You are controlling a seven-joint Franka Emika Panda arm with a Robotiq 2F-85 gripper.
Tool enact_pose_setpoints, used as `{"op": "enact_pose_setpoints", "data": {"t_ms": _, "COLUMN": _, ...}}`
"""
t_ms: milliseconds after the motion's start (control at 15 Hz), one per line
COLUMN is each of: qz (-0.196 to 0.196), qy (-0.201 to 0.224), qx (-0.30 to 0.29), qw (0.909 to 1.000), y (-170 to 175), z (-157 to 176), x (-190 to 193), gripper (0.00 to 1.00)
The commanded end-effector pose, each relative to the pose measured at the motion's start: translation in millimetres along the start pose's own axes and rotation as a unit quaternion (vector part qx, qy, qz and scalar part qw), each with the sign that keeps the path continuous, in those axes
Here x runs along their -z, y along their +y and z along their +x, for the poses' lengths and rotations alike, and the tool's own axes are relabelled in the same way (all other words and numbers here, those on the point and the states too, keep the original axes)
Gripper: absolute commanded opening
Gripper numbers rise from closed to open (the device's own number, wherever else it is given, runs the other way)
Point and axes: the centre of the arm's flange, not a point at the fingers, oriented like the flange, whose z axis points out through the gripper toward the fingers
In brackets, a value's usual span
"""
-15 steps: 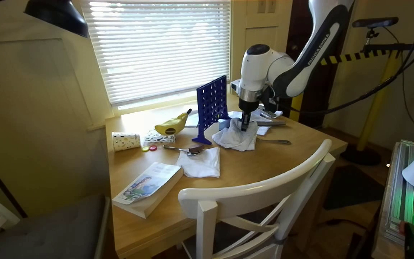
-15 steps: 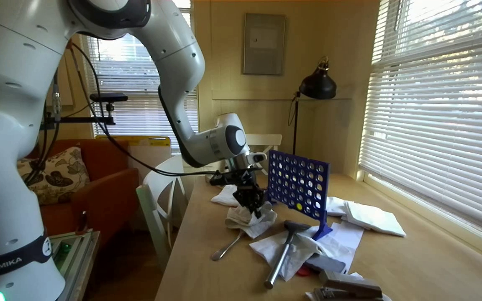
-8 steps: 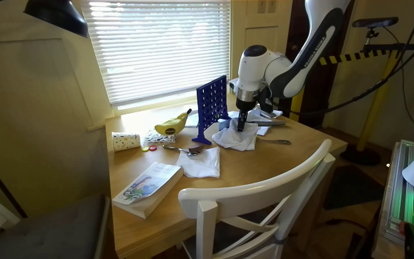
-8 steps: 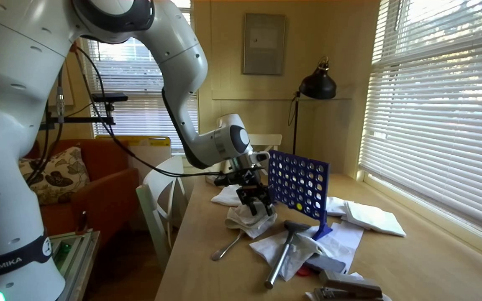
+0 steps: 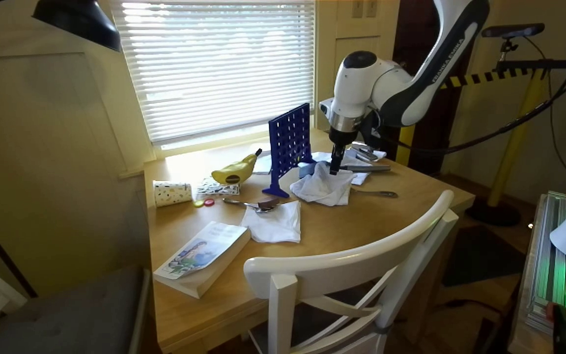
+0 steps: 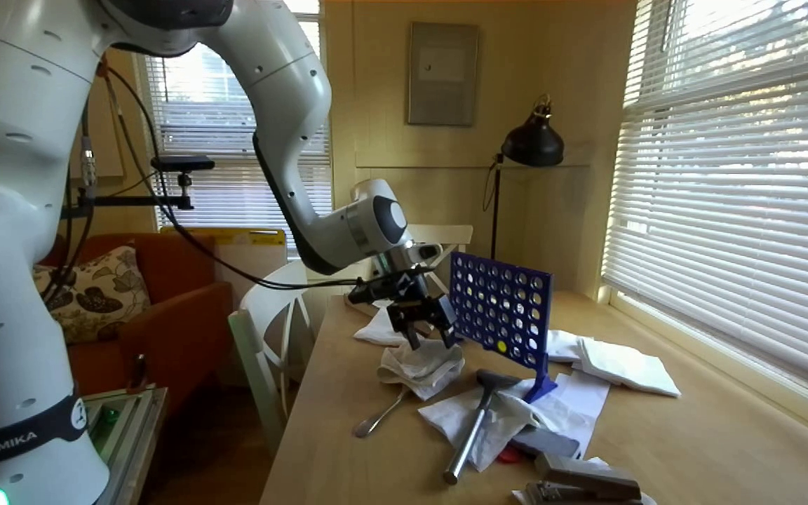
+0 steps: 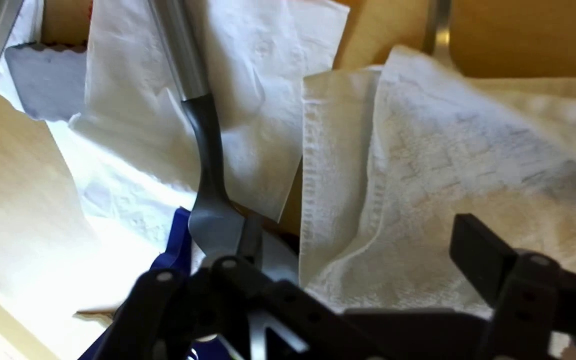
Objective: Remove the white cloth from the blue object, put it on the table and fold it
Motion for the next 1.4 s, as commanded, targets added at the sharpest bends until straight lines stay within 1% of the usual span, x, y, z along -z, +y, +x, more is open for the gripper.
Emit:
{"op": "enact_pose_setpoints", "data": {"t_ms": 0, "qz": 0.026, "qy": 0.008, "qx": 0.028, "qw": 0.9992, "y": -3.3, "z": -30.2, "x": 25.8, "gripper": 0.7}}
{"op": "enact_pose_setpoints", "data": {"t_ms": 67, "qz": 0.048, "qy": 0.018, "qx": 0.05, "qw": 0.9975, "y": -6.0, "z": -33.1, "x": 27.0, "gripper": 0.68}}
{"op": "enact_pose_setpoints", "data": {"t_ms": 200, "qz": 0.088, "qy": 0.032, "qx": 0.09, "qw": 0.9916, "y": -13.9, "z": -33.6, "x": 23.7, "gripper": 0.54}}
{"op": "enact_pose_setpoints", "data": {"t_ms": 333, "qz": 0.118, "qy": 0.034, "qx": 0.108, "qw": 0.9866, "y": -19.4, "z": -37.6, "x": 20.9, "gripper": 0.39}}
{"op": "enact_pose_setpoints", "data": {"t_ms": 400, "qz": 0.124, "qy": 0.035, "qx": 0.114, "qw": 0.9851, "y": -20.4, "z": -41.1, "x": 21.1, "gripper": 0.81}}
{"op": "enact_pose_setpoints", "data": {"t_ms": 467, "qz": 0.131, "qy": 0.035, "qx": 0.122, "qw": 0.9831, "y": -21.3, "z": -43.7, "x": 23.3, "gripper": 0.77}}
{"op": "enact_pose_setpoints", "data": {"t_ms": 533, "qz": 0.139, "qy": 0.037, "qx": 0.131, "qw": 0.9809, "y": -22.9, "z": -45.7, "x": 24.6, "gripper": 0.78}}
{"op": "enact_pose_setpoints", "data": {"t_ms": 667, "qz": 0.151, "qy": 0.04, "qx": 0.144, "qw": 0.9772, "y": -23.8, "z": -52.3, "x": 28.7, "gripper": 0.89}}
{"op": "enact_pose_setpoints", "data": {"t_ms": 733, "qz": 0.161, "qy": 0.042, "qx": 0.154, "qw": 0.9741, "y": -23.4, "z": -54.4, "x": 32.9, "gripper": 0.97}}
{"op": "enact_pose_setpoints", "data": {"t_ms": 800, "qz": 0.163, "qy": 0.033, "qx": 0.146, "qw": 0.9751, "y": -19.2, "z": -60.3, "x": 40.8, "gripper": 1.0}}
{"op": "enact_pose_setpoints", "data": {"t_ms": 933, "qz": 0.139, "qy": 0.022, "qx": 0.109, "qw": 0.9841, "y": -2.6, "z": -71.1, "x": 54.5, "gripper": 1.0}}
{"op": "enact_pose_setpoints", "data": {"t_ms": 1067, "qz": 0.123, "qy": 0.021, "qx": 0.064, "qw": 0.9901, "y": 27.5, "z": -85.3, "x": 66.3, "gripper": 1.0}}
{"op": "enact_pose_setpoints", "data": {"t_ms": 1133, "qz": 0.112, "qy": 0.021, "qx": 0.033, "qw": 0.993, "y": 46.7, "z": -93.4, "x": 71.8, "gripper": 1.0}}
{"op": "enact_pose_setpoints", "data": {"t_ms": 1200, "qz": 0.102, "qy": 0.024, "qx": 0.006, "qw": 0.9945, "y": 64.3, "z": -99.3, "x": 79.1, "gripper": 1.0}}
{"op": "enact_pose_setpoints", "data": {"t_ms": 1333, "qz": 0.085, "qy": 0.034, "qx": -0.052, "qw": 0.9944, "y": 99.6, "z": -111.8, "x": 91.7, "gripper": 1.0}}
